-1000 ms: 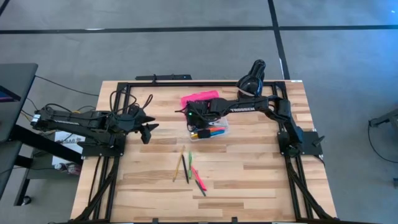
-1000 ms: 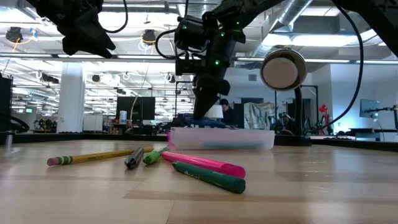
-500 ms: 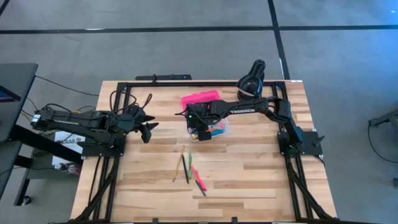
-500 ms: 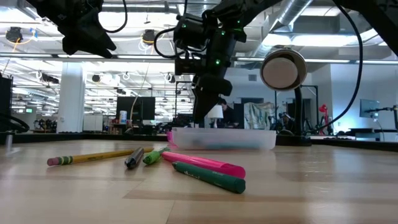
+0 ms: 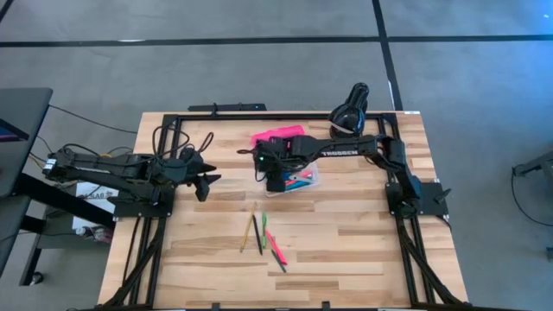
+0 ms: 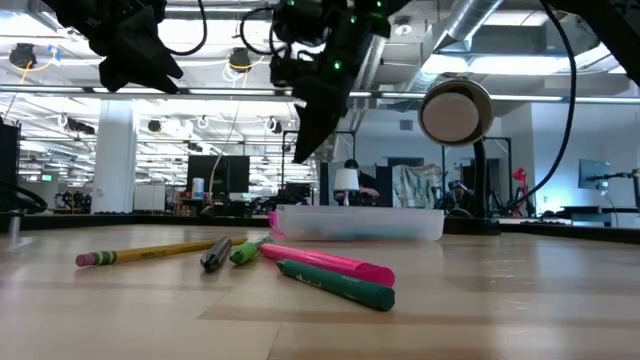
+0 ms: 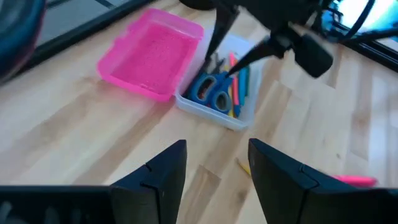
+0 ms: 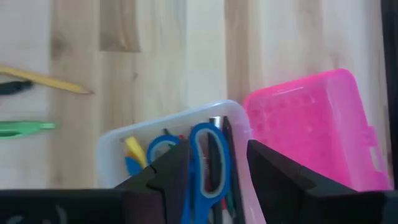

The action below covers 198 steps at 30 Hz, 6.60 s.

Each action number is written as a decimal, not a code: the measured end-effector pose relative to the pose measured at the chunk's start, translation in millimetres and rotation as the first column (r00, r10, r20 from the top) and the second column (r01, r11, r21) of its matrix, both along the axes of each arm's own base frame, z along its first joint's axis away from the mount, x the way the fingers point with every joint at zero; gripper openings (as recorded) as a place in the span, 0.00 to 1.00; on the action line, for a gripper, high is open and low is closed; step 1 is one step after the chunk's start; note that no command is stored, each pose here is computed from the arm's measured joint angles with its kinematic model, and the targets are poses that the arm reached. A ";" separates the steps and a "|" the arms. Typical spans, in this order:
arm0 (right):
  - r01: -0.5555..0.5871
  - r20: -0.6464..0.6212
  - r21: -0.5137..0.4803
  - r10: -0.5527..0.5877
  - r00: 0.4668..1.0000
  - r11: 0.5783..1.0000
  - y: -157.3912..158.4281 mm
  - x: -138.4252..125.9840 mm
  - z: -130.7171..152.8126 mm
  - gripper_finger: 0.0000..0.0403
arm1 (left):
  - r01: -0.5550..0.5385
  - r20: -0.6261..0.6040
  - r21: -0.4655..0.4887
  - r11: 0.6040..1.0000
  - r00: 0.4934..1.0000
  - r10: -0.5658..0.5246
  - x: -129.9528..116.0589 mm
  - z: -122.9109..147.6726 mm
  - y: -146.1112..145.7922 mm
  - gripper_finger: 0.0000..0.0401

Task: Pick & place school supplies into a supply box
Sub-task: Put the yellow pencil into the pink supply box

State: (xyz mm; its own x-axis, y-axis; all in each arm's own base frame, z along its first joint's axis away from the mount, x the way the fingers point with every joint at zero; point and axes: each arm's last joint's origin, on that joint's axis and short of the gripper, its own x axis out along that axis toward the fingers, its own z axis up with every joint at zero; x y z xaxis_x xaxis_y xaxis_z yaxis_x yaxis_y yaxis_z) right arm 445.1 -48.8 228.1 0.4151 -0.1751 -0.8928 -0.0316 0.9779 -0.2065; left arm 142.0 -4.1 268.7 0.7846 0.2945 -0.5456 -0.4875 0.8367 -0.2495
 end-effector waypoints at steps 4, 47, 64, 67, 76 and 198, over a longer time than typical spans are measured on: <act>0.037 0.009 0.029 -0.038 0.999 0.999 11.6 1.5 13.6 0.36 | 0.052 -0.003 -0.038 0.998 0.999 -0.052 0.4 -0.4 -1.8 0.41; 0.102 0.501 0.212 -0.198 0.842 0.972 116.1 -163.1 96.9 0.29 | 0.425 -0.178 -0.097 0.900 0.882 -0.436 83.0 -64.4 -69.4 0.41; 0.204 0.478 0.149 -0.252 0.842 0.967 163.8 -192.2 70.3 0.29 | 0.260 -0.345 -0.258 0.931 0.875 -0.340 130.8 -119.6 -101.0 0.41; 0.192 0.467 0.142 -0.237 0.852 0.971 167.5 -195.1 69.1 0.29 | 0.202 -0.391 -0.267 0.942 0.871 -0.298 136.9 -129.0 -103.1 0.41; 0.196 0.440 0.131 -0.234 0.867 0.972 175.9 -204.2 65.9 0.29 | 0.048 -0.455 -0.243 0.969 0.876 -0.158 142.1 -138.9 -103.3 0.41; 0.268 0.412 0.122 -0.294 0.862 0.956 171.2 -208.0 62.3 0.29 | 0.234 -0.786 -0.162 0.959 0.557 -0.269 82.4 -130.5 -134.5 0.27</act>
State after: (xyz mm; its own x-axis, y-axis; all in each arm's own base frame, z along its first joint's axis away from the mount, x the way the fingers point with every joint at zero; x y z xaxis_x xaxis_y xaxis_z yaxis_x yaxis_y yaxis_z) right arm 237.1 122.4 290.4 0.6947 -0.2940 -0.6565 0.3232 0.9429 -0.0804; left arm 224.4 -138.5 138.2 0.0706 0.1225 -0.9900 -0.2746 0.9565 0.0988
